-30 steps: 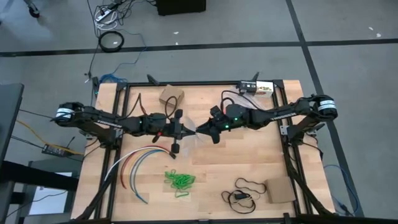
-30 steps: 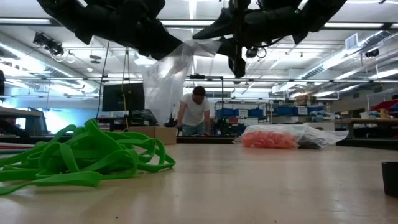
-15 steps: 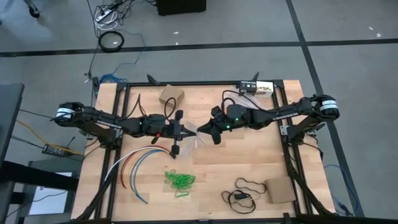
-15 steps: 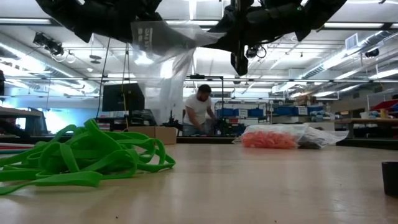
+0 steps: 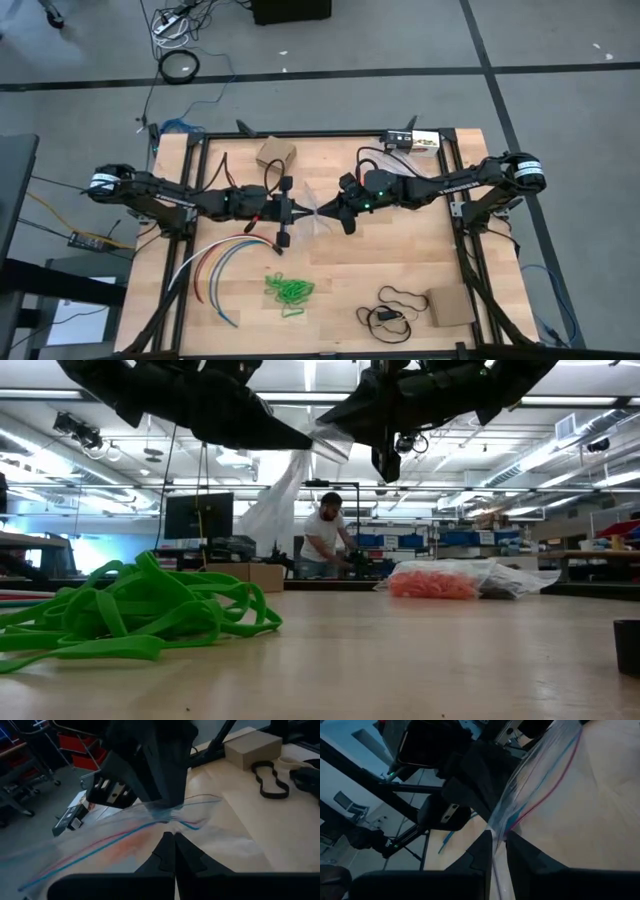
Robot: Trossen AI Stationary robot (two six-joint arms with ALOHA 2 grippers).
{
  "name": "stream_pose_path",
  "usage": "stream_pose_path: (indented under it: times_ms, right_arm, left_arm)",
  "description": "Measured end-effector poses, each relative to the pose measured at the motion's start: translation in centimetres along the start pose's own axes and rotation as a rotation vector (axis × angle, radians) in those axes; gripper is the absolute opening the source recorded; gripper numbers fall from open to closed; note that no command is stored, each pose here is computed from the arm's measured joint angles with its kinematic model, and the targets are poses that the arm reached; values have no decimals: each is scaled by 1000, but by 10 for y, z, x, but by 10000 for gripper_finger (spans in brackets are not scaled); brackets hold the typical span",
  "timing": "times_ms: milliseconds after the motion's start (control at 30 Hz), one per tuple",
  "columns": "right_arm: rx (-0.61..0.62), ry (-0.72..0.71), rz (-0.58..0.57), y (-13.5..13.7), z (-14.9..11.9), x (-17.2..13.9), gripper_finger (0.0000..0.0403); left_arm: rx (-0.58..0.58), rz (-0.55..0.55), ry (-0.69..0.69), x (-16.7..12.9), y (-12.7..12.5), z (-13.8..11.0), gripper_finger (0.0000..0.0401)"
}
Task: Sort rubber bands
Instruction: Open the transparent zip bag
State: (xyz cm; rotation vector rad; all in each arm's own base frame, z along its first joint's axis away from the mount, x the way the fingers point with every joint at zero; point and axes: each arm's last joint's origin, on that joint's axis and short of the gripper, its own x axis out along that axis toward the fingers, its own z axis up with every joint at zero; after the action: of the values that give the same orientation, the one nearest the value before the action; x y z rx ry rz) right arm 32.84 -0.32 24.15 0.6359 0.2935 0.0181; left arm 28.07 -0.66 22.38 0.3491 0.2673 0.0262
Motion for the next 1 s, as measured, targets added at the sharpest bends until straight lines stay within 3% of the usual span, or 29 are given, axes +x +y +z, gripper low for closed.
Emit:
stream_pose_path:
  times_ms: [600, 1000]
  right_arm:
    - [-51, 0, -25, -1, -1, 0, 1]
    - [-112, 12, -162, -9, -5, -1, 0]
  left_arm:
    - [60, 32, 5, -1, -4, 2, 0]
    - [-123, 15, 11, -1, -8, 2, 36]
